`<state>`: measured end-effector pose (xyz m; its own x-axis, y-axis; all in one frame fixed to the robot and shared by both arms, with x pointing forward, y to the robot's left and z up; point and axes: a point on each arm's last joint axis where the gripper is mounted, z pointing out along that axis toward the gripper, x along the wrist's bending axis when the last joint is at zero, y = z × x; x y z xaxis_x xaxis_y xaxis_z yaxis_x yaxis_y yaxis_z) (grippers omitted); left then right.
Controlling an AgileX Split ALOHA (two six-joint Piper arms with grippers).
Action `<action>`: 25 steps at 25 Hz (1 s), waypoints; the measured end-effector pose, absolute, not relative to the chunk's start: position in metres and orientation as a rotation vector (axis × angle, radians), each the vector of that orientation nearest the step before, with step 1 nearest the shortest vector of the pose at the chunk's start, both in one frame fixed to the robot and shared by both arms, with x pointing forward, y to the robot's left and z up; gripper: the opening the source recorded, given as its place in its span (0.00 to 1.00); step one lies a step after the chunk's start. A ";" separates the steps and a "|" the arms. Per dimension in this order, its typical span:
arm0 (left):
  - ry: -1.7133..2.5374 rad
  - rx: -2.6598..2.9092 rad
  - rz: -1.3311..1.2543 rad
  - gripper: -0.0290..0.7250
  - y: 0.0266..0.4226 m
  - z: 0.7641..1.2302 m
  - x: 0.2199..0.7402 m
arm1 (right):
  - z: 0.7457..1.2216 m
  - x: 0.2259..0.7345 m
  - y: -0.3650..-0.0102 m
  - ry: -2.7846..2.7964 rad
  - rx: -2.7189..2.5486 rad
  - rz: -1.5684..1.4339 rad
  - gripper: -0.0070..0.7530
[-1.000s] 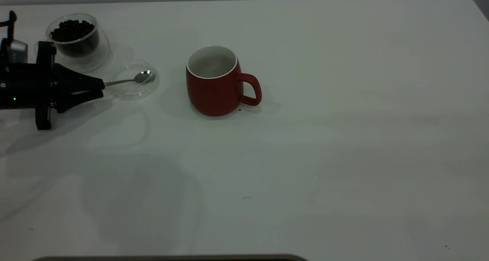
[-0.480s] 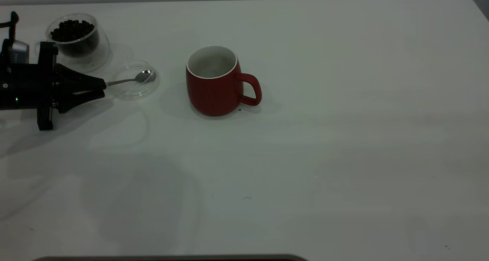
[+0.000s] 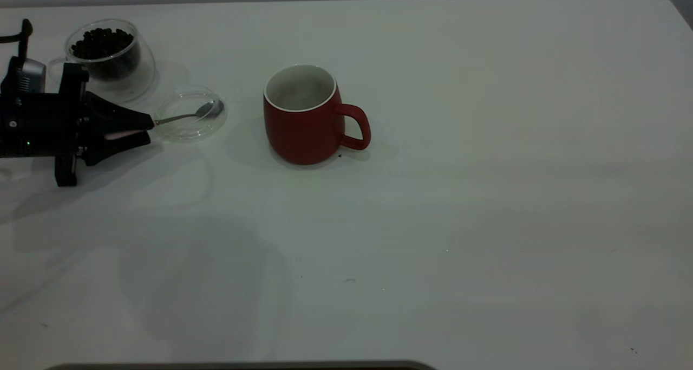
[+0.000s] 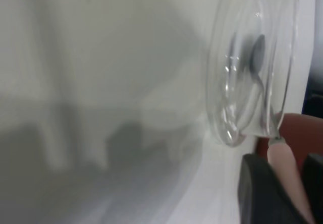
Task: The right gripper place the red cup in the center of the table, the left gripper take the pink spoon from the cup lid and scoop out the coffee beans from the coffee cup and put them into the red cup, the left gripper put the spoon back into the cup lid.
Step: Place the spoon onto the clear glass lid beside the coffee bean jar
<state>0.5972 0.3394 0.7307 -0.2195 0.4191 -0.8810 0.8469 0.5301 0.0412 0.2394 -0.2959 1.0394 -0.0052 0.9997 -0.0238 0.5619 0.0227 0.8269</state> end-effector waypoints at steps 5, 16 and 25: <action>1.837 1.043 -0.573 0.51 0.339 0.731 0.598 | 1.039 0.239 -0.296 1.643 1.614 0.845 0.78; 1.828 1.036 -0.576 0.57 0.346 0.732 0.596 | 1.039 0.239 -0.296 1.642 1.615 0.846 0.78; 1.825 0.998 -0.567 0.57 0.367 0.733 0.590 | 1.039 0.239 -0.296 1.643 1.614 0.845 0.78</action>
<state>0.5898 0.3665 0.7331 -0.2198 0.3887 -0.8948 0.8275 0.5600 0.0400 0.2394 -0.2959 1.0394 -0.0053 0.9997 -0.0240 0.5619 0.0228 0.8269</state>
